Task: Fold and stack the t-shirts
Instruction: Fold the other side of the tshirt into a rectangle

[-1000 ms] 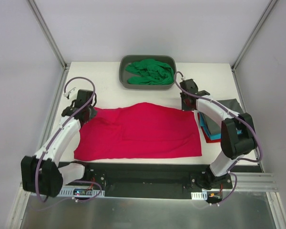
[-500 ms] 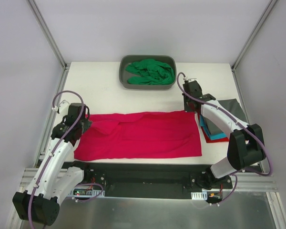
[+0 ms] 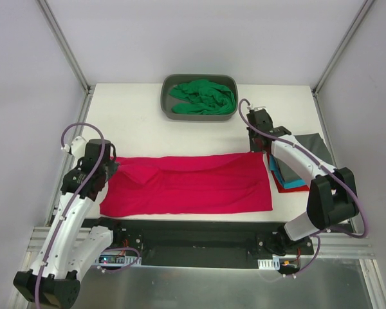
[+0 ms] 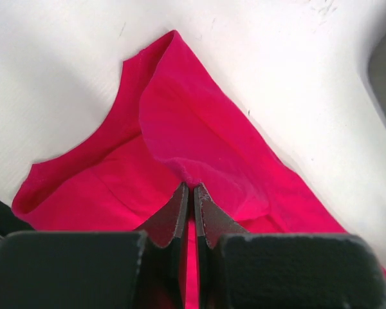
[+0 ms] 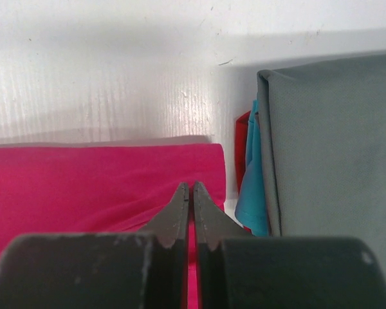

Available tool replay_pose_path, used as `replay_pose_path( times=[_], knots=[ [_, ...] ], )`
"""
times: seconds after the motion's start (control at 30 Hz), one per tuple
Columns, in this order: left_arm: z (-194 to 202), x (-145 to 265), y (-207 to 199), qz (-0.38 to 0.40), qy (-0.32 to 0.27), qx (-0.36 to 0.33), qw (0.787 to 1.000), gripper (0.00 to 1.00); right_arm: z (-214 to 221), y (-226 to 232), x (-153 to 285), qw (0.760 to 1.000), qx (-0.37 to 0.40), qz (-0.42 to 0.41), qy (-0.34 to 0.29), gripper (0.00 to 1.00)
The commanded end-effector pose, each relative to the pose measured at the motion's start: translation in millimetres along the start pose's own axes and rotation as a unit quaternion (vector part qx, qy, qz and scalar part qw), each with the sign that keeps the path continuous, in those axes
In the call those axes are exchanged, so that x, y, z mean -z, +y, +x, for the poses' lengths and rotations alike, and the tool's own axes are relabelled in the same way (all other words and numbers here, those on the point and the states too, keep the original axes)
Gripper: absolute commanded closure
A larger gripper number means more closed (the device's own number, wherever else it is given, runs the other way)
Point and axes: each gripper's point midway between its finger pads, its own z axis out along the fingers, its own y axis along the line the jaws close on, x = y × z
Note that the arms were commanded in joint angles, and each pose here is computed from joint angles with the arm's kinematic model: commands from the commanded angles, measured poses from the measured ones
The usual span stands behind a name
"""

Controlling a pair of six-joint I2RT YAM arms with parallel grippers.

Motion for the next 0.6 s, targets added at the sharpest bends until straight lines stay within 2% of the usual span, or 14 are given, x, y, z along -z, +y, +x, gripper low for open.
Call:
replay_pose_path(
  times=[0.0, 0.23, 0.4, 0.57],
  knots=[
    [-8.8, 16.1, 11.0, -0.008, -0.020, 0.018, 1.000, 1.00, -17.7, -14.9, 23.9, 0.999, -0.002, 0.021, -0.025, 0.99],
    [2.5, 20.4, 26.6, -0.014, -0.012, 0.028, 0.999, 1.00, -1.6, -13.7, 27.1, 1.000, -0.006, 0.009, -0.018, 0.99],
    [21.6, 14.6, 34.5, -0.017, 0.014, 0.029, 0.999, 1.00, 4.9, -11.5, 26.5, 1.000, -0.006, 0.001, -0.015, 0.99],
    [23.0, 19.0, 52.3, -0.040, 0.003, 0.041, 0.998, 1.00, 9.4, -10.7, 23.0, 1.000, -0.003, 0.002, -0.005, 0.99]
  ],
)
